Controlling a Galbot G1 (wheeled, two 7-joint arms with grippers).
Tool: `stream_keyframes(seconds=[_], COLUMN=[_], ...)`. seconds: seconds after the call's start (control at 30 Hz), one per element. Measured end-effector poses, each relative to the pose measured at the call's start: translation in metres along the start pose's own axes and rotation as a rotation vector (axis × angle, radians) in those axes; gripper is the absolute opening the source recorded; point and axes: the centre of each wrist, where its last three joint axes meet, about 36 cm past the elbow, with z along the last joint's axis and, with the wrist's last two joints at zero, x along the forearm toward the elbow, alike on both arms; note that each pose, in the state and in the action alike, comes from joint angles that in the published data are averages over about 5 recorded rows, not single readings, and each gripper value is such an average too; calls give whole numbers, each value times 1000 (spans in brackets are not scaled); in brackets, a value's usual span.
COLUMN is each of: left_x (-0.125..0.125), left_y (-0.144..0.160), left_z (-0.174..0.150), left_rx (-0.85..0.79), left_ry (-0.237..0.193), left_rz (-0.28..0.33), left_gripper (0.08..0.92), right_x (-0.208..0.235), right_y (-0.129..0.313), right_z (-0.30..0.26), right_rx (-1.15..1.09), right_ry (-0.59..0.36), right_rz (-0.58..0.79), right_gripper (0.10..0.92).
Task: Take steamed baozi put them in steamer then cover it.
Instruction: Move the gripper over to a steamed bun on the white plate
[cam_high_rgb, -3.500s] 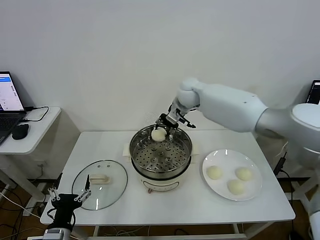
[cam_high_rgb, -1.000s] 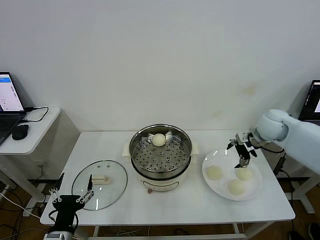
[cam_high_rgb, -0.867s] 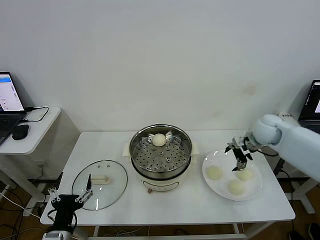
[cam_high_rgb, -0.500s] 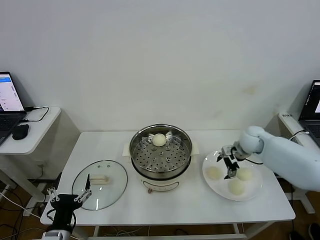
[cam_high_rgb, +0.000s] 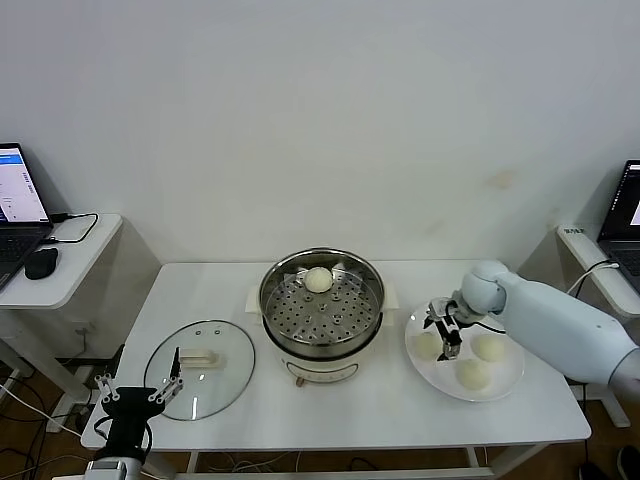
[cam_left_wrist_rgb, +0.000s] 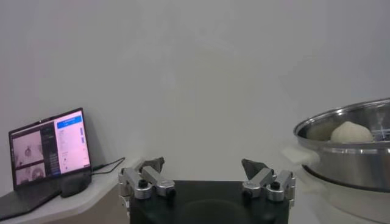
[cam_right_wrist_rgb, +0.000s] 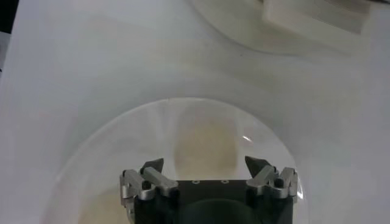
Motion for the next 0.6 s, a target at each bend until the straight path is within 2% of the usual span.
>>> stream_keyframes(seconds=[0.3,0.6], left_x=[1,0], left_y=[-1,-2], left_z=[1,-1], left_rx=[3,6], left_ry=[5,-2], left_rz=[0,1], left_gripper=[823,823], right_x=[-6,7], right_y=[1,-2], right_z=[1,6], right_rx=[-5,-14], right_ry=[11,12], right_rz=[-1,13], right_gripper=[624,531])
